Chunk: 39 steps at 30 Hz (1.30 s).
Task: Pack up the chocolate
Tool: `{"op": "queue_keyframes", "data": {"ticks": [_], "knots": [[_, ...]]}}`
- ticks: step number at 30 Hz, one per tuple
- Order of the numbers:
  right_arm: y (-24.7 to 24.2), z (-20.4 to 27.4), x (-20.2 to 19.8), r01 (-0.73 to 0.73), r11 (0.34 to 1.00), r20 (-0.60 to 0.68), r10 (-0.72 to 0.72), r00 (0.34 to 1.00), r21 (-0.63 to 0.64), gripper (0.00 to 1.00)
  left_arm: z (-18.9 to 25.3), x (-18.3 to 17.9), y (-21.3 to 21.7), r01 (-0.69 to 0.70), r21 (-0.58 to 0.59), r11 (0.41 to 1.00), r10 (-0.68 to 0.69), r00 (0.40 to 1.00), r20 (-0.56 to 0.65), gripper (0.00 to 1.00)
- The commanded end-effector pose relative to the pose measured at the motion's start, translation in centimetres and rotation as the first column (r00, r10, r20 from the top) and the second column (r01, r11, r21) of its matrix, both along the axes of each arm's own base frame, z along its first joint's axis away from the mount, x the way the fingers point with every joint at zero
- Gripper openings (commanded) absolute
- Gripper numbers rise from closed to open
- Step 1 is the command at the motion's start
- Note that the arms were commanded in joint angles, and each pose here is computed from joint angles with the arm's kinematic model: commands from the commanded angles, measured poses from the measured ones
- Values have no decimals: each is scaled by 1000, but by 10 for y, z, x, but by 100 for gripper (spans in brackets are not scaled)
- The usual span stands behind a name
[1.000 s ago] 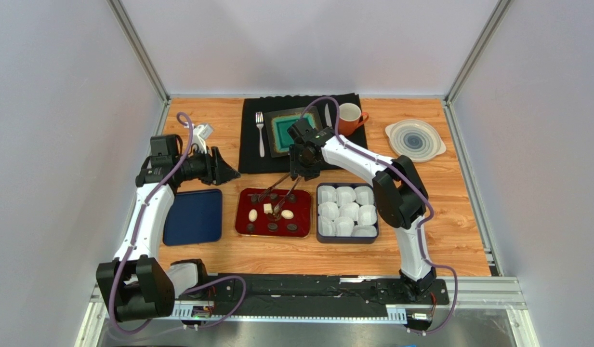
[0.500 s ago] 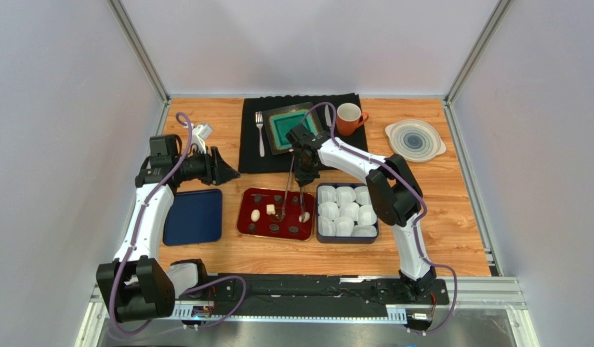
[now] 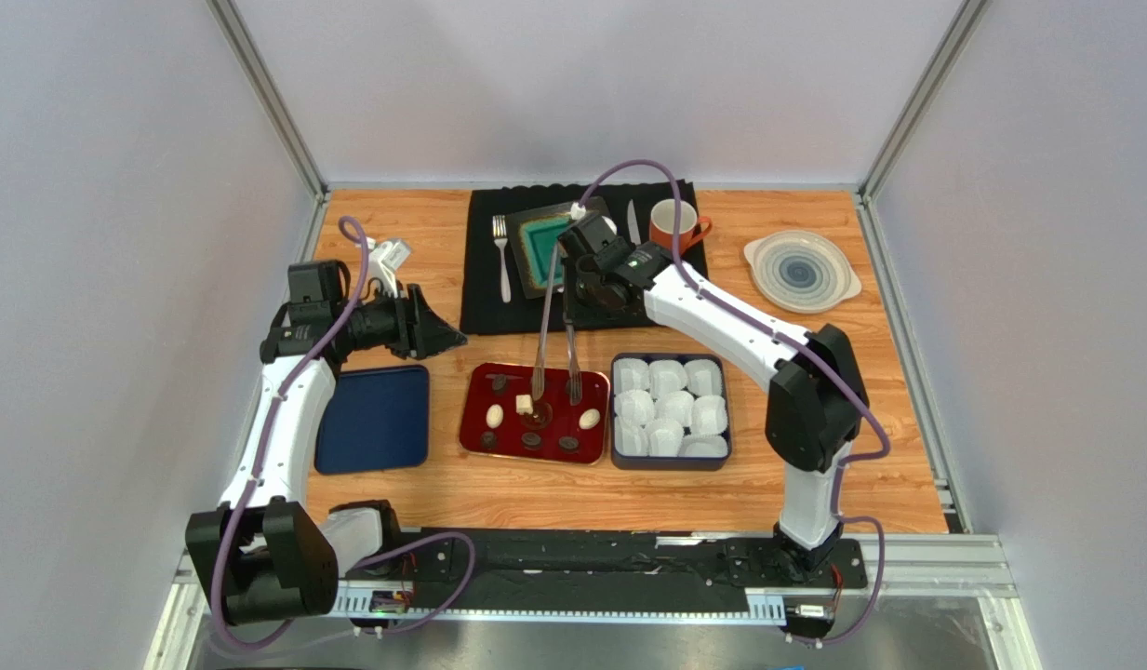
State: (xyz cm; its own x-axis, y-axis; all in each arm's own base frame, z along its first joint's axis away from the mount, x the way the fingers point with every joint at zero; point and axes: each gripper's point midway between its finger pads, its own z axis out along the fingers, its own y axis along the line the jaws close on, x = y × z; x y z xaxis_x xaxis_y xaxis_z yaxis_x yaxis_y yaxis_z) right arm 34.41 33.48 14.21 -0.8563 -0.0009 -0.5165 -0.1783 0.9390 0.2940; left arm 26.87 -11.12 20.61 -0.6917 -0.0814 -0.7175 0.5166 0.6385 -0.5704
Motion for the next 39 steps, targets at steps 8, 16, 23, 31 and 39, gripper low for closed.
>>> {"op": "queue_keyframes", "data": {"ticks": [8, 16, 23, 31, 39], "knots": [[50, 150, -40, -283, 849, 459, 54, 887, 446, 0, 98, -73, -38, 480, -397, 783, -432, 877, 209, 53], [52, 212, -61, -423, 699, 614, -30, 789, 577, 0, 109, -106, -46, 601, -412, 685, -539, 798, 270, 53], [61, 229, -59, -442, 661, 634, -67, 770, 607, 0, 120, -136, -59, 681, -372, 631, -611, 731, 303, 55], [64, 244, -62, -472, 602, 643, -92, 761, 644, 0, 119, -136, -59, 675, -386, 630, -613, 736, 287, 65], [68, 248, -63, -474, 556, 630, -120, 767, 682, 0, 124, -144, -64, 701, -378, 604, -640, 710, 294, 59]]}}
